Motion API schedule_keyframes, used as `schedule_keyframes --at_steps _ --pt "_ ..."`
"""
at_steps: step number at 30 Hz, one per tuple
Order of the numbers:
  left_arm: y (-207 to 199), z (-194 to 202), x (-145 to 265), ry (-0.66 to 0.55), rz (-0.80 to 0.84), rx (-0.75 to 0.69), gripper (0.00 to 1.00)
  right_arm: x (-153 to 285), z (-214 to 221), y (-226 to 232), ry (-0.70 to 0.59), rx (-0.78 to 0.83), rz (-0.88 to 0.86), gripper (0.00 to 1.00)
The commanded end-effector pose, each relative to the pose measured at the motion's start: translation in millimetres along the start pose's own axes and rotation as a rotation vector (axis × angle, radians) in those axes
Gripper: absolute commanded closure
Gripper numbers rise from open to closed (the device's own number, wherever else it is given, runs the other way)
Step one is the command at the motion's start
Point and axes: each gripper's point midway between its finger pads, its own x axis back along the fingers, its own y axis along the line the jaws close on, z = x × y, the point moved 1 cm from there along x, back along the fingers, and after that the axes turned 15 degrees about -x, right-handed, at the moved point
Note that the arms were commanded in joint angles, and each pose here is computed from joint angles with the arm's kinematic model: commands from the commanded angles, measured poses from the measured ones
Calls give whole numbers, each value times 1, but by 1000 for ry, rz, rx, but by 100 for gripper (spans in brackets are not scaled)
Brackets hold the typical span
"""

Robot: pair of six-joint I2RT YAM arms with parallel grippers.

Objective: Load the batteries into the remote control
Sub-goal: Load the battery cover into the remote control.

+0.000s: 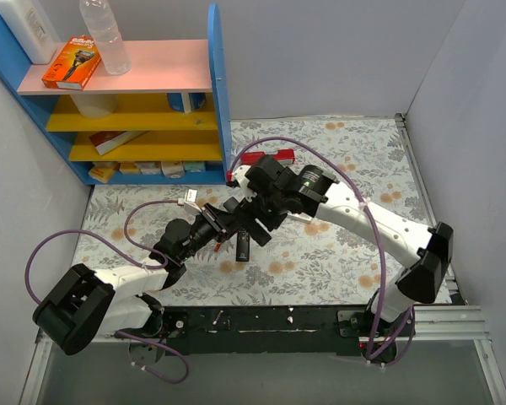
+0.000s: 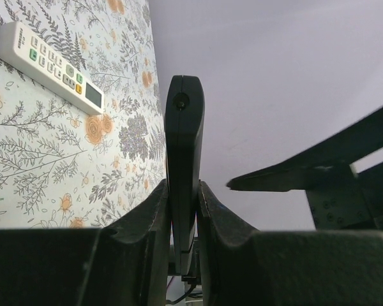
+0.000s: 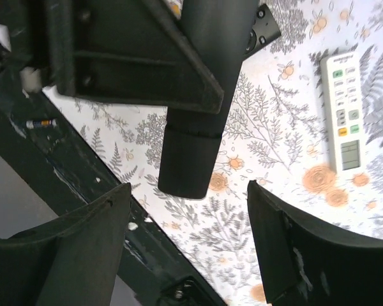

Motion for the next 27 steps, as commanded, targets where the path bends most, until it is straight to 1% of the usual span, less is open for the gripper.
schedule_keyframes --at_steps 1,2,5,6,10,12,14,19,27 --pt "-18 -3 3 7 66 -4 100 40 0 6 -105 270 -109 21" --pt "-19 -2 3 10 70 -2 100 41 4 8 -101 355 -144 22" --pt "-22 0 5 27 84 0 100 45 13 13 -129 464 -215 23" --pt "-23 1 5 33 87 0 100 47 12 13 -149 530 -222 25" --pt "-28 4 7 53 105 -3 100 47 14 12 -221 682 -247 30" --pt "-30 4 7 60 110 -11 100 42 20 13 -225 755 -274 33" --pt "-33 6 7 75 118 -16 100 44 19 15 -245 777 -284 33" --pt "-35 8 7 95 125 -19 100 41 21 19 -238 833 -312 32" --pt "-40 8 6 110 136 -19 100 31 24 24 -228 860 -346 32"
